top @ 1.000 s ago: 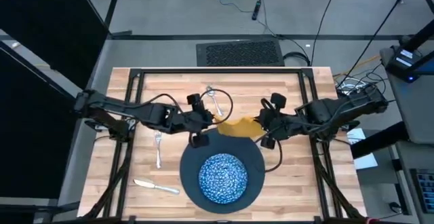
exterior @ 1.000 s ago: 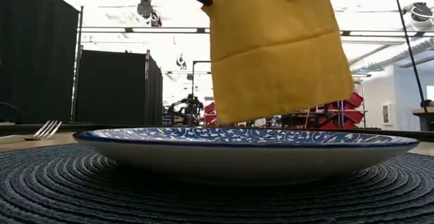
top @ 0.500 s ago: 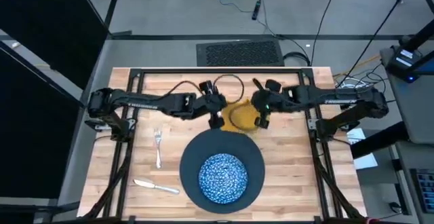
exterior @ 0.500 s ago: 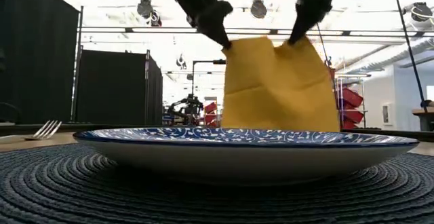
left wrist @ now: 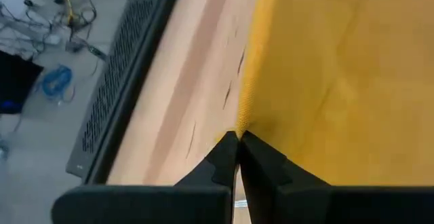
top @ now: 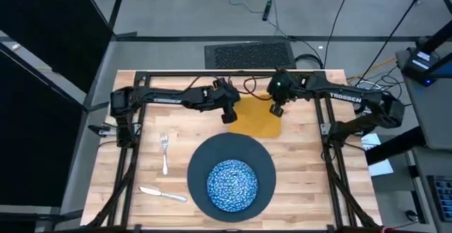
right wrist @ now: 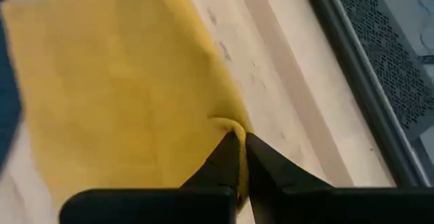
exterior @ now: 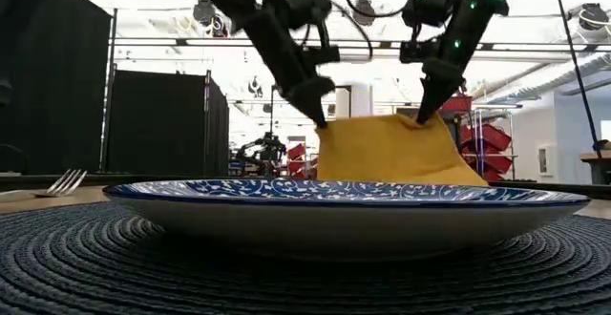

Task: Set table place
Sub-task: Fold the yellow table napkin

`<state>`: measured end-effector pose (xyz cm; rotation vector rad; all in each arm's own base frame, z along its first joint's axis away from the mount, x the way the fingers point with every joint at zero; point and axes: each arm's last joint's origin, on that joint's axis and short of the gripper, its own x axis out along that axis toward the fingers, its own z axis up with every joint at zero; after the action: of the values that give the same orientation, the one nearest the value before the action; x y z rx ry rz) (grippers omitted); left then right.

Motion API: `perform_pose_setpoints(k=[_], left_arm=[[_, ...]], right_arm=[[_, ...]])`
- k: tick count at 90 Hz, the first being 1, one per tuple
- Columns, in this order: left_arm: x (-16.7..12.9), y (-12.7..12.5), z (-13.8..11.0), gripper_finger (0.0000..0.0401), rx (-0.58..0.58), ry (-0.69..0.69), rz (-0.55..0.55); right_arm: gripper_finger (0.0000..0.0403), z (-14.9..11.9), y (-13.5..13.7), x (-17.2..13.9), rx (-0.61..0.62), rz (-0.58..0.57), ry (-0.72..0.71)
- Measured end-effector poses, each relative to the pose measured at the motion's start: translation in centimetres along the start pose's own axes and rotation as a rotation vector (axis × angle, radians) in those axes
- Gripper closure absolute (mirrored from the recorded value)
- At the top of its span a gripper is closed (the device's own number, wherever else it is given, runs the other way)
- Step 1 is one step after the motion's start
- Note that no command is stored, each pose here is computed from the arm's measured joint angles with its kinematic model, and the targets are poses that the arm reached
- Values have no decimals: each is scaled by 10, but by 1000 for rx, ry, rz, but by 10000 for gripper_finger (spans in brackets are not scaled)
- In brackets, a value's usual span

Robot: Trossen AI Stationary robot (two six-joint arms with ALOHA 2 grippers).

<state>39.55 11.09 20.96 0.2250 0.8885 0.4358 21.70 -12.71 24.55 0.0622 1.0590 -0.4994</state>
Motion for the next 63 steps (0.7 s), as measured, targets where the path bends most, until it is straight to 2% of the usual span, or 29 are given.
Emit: perform_pose_setpoints(k=[9,25,63], left_arm=[[13,2,-3,401,-14,-3,-19],[17,2,-7,401,-24,12,-38],[11,-20,-6,401,26,35,-113]], right_arm=[[403,1,-5,1,-9,-7,-22],[403,-3,6,0,2,174,14],[403,-14,33,-6,-35,248,143]])
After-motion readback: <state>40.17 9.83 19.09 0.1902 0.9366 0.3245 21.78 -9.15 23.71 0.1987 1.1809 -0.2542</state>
